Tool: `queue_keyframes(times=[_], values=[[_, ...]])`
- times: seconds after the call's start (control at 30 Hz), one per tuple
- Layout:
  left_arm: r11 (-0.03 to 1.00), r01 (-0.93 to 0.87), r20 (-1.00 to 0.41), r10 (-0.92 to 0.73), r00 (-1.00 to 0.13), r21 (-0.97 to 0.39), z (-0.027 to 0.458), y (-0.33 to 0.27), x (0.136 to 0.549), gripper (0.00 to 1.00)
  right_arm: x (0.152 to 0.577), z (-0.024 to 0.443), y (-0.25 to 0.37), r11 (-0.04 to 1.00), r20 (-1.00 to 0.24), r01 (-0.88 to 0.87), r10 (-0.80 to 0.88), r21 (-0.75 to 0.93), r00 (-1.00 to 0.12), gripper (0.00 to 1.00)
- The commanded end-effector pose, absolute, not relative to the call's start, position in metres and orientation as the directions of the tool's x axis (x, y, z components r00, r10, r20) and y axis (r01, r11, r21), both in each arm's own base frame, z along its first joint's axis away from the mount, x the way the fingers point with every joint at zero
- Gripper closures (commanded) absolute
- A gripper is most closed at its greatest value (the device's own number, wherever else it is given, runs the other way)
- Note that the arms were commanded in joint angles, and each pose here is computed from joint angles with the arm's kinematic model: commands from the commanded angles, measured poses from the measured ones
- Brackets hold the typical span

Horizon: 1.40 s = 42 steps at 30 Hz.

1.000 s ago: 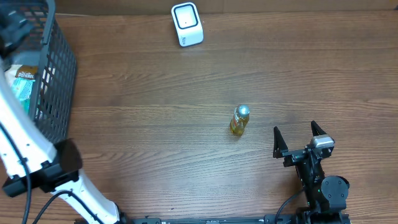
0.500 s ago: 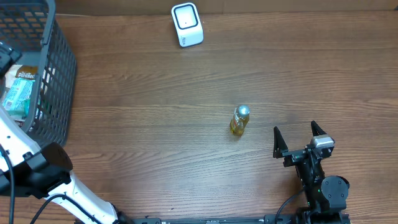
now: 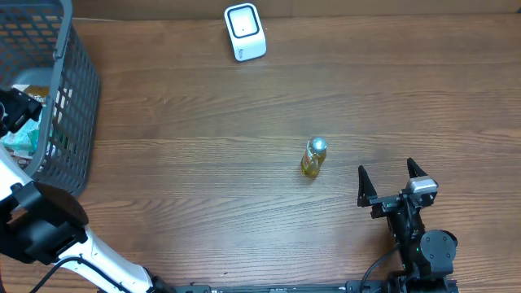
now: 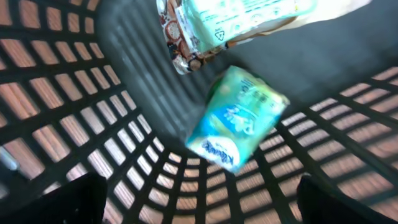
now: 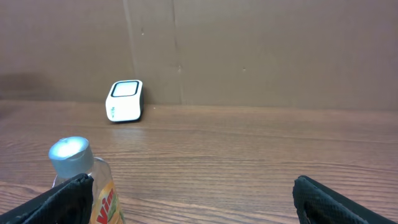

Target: Scan the item barcode

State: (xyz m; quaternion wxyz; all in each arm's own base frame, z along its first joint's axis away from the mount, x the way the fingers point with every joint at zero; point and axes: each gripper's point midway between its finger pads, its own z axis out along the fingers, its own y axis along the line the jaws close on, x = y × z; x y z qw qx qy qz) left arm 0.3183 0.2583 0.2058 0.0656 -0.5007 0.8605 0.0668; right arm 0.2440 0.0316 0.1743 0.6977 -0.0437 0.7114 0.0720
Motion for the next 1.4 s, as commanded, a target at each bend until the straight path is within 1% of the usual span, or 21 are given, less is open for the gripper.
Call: queue_keyframes(times=[0.0, 0.23, 0.37, 0.53, 1.03, 1.37], values=[[0.515, -0.855, -0.144, -0.843, -0.518, 0.064, 0.186, 0.258, 0.316, 0.01, 0.244, 0.172, 0.031, 0.986, -0.999, -0.162, 0.034, 0.037, -0.02, 0.0], [0.537, -0.84, -0.11, -0.833, -0.542, 0.072, 0.148, 0.257, 0.318, 0.01, 0.244, 0.172, 0.031, 0.986, -0.999, -0.162, 0.034, 0.037, -0.02, 0.0], [0.539, -0.84, -0.111, -0.832, -0.543, 0.068, 0.134, 0.259, 0.32, 0.0, 0.244, 0.172, 0.031, 0.986, -0.999, -0.162, 0.034, 0.037, -0.02, 0.0], [0.59, -0.807, -0.096, -0.804, -0.587, -0.003, 0.122, 0.25, 0.332, 0.01, 0.244, 0.172, 0.031, 0.986, -0.999, -0.162, 0.034, 0.037, -0.02, 0.0], [0.591, -0.806, -0.094, -0.803, -0.588, -0.007, 0.102, 0.25, 0.333, 0.01, 0.244, 0.172, 0.031, 0.986, -0.999, -0.162, 0.034, 0.037, -0.02, 0.0], [0.591, -0.807, -0.097, -0.803, -0.588, -0.004, 0.102, 0.251, 0.333, 0.01, 0.244, 0.172, 0.031, 0.986, -0.999, -0.162, 0.034, 0.037, -0.02, 0.0]])
